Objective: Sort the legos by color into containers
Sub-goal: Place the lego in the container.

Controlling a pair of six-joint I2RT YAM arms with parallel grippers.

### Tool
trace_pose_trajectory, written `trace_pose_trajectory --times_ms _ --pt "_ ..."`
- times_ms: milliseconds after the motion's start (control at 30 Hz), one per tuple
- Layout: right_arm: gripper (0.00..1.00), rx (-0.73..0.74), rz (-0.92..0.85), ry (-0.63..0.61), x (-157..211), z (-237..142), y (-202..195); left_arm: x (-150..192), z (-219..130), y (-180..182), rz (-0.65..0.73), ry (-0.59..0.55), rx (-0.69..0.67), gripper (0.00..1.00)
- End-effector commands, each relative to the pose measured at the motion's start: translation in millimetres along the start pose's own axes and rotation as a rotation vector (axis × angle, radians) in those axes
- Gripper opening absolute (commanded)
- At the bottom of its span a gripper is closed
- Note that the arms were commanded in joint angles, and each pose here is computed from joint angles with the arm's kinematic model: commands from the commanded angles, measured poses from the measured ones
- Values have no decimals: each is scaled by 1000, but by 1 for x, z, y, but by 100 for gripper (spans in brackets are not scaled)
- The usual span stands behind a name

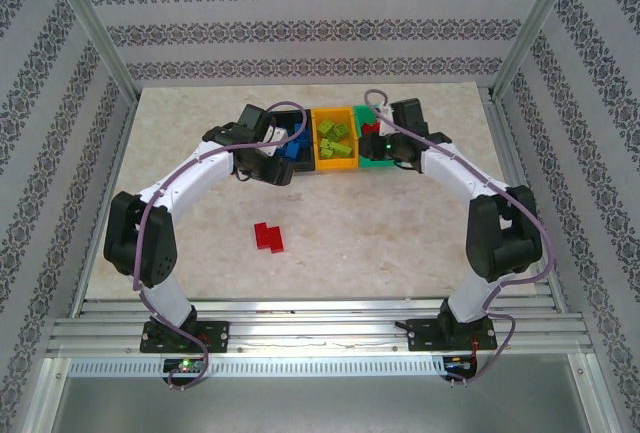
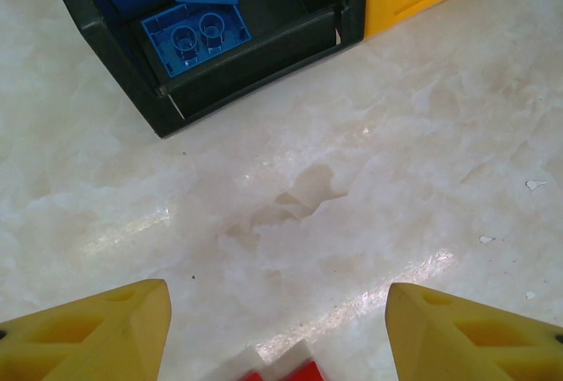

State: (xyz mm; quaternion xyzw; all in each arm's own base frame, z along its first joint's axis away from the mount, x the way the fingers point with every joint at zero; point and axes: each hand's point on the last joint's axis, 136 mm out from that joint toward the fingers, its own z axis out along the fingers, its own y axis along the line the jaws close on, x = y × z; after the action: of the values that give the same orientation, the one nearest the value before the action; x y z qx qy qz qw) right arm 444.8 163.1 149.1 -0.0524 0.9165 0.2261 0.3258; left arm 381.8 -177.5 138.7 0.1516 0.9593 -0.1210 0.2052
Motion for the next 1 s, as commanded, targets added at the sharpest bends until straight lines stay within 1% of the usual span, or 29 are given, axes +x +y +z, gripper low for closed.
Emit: trace_pose_trajectory --times_ms 0,200,400,467,500,533,600,800,967 --pt "30 25 35 -46 -23 0 -15 -1 1 5 -1 4 0 66" --pt "30 101 66 -27 -35 19 -54 0 2 6 -1 9 -4 66" --pt "32 126 79 11 -33 38 -75 -1 3 5 1 10 1 66" --pt "35 134 79 28 -32 43 -78 -1 3 5 1 11 1 66" --pt "41 134 80 35 -31 44 -79 -1 3 5 2 10 1 66" --pt "46 131 80 37 -31 45 -78 -1 3 6 1 9 -1 66" --pt "48 121 82 27 -31 42 -75 -1 2 6 3 9 -4 66" --pt "48 101 67 5 -25 21 -64 0 4 7 2 14 -7 66" --pt "48 53 48 -7 -8 2 -42 0 5 8 3 18 -11 66"
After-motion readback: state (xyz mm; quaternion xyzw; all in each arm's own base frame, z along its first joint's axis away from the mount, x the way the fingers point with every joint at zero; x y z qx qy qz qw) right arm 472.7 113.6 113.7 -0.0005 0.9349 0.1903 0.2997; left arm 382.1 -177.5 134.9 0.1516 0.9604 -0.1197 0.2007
